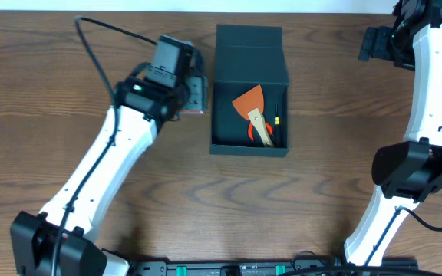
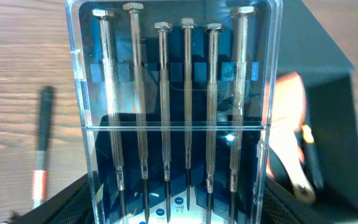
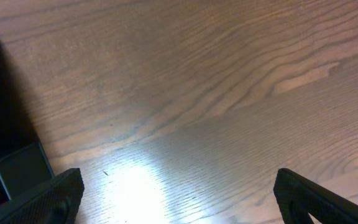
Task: Pack container
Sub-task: 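Lift the case with the left gripper and carry it over the box, then lower the case into the box and open the left gripper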
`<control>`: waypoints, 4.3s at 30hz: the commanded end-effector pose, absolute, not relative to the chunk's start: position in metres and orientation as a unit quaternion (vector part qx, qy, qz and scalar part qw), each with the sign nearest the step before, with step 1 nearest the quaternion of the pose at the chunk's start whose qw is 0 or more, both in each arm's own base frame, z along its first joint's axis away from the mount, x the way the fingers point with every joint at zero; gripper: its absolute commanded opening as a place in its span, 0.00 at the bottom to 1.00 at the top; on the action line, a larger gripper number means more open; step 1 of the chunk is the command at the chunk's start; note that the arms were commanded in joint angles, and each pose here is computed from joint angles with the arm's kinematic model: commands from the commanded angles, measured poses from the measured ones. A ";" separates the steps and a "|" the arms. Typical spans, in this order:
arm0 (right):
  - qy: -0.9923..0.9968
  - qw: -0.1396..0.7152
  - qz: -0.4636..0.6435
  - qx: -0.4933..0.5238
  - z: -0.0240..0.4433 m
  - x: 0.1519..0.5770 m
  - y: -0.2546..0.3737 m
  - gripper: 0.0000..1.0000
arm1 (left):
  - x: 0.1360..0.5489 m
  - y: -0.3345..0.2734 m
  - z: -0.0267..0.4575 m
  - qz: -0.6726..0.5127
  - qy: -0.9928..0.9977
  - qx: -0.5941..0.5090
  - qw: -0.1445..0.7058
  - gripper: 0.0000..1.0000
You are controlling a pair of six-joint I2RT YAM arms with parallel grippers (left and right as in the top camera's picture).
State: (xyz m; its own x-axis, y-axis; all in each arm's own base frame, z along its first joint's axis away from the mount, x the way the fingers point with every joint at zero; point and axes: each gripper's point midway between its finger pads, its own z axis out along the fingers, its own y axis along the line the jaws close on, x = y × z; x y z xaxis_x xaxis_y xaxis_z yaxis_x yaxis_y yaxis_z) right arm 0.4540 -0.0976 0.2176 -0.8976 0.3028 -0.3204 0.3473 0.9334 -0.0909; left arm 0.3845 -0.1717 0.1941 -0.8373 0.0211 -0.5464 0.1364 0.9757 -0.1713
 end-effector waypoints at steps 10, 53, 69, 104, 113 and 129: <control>0.968 0.164 -0.076 0.175 0.227 0.454 -0.099 0.99 | 0.352 -0.236 0.203 -0.134 0.942 0.124 0.281 0.47; 0.968 0.164 -0.076 0.175 0.227 0.454 -0.099 0.99 | 0.368 -0.279 0.098 -0.125 0.969 0.069 0.199 0.41; 0.968 0.164 -0.076 0.175 0.227 0.454 -0.099 0.99 | 0.367 -0.281 0.060 -0.106 0.977 0.071 0.169 0.41; 0.968 0.164 -0.076 0.175 0.227 0.454 -0.099 0.99 | 0.375 -0.279 0.043 -0.088 0.978 0.068 0.176 0.58; 0.968 0.164 -0.076 0.175 0.227 0.454 -0.099 0.99 | 0.375 -0.279 0.043 -0.088 0.978 0.068 0.176 0.68; 0.968 0.164 -0.076 0.175 0.227 0.454 -0.099 0.99 | 0.376 -0.282 0.045 -0.094 0.977 0.070 0.179 0.77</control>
State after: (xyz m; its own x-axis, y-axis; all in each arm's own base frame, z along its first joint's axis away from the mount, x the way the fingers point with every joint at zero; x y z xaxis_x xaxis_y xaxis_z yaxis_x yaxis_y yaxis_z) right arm 0.4540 -0.0977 0.2176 -0.8976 0.3027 -0.3204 0.3474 0.9333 -0.0913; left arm 0.3708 -0.2805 0.0423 -0.9319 0.1028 -0.3477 0.1676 0.9725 -0.1616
